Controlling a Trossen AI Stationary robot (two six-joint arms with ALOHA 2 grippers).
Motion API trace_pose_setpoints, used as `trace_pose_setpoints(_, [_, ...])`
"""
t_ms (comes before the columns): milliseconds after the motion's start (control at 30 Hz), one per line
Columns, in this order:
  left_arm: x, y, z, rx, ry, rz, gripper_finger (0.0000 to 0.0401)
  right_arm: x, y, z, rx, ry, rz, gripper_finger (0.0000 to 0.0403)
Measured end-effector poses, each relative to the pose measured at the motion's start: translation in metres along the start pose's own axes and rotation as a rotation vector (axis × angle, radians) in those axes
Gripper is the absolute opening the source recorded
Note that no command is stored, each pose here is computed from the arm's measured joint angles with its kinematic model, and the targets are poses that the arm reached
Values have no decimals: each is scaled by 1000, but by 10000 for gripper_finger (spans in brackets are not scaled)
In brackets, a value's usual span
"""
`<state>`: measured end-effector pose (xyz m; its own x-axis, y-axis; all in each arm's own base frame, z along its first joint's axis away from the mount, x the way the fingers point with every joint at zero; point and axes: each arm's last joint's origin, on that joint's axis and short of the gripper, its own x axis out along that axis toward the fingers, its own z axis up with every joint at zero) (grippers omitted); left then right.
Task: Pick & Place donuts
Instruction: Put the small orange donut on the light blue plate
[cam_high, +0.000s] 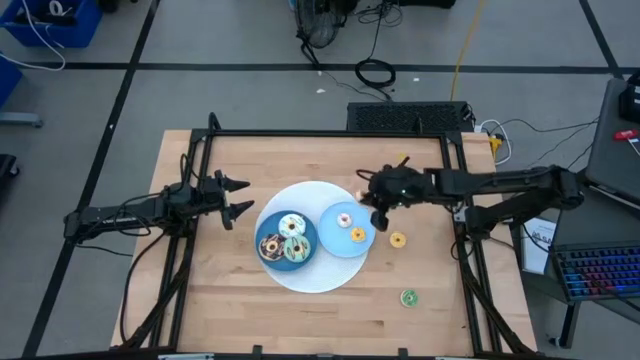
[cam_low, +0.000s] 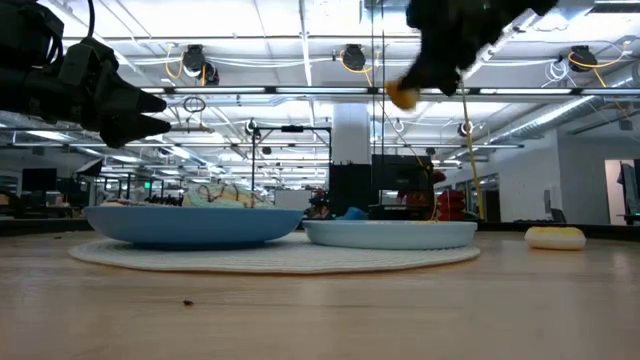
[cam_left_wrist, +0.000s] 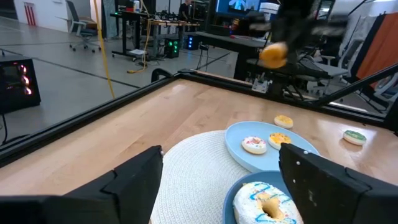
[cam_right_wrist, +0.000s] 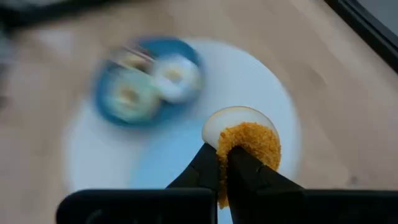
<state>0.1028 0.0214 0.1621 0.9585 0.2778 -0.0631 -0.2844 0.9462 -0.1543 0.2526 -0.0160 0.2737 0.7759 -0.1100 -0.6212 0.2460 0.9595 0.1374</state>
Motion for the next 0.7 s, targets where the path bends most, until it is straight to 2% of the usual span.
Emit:
trace_pose_setpoints(133, [0,0,0,0,0,0,325,3,19,14,-73,-75,115,2])
trace_pose_setpoints(233, [0,0,0,-1,0,0,324,12,27,13,-112,-18,120,2])
trace_pose_setpoints(467, [0,0,0,0,2,0,313,59,22,-22,-125,297,26,2])
trace_pose_setpoints(700, [0,0,0,-1,0,0,320,100,9,-47,-118,471,-36,2])
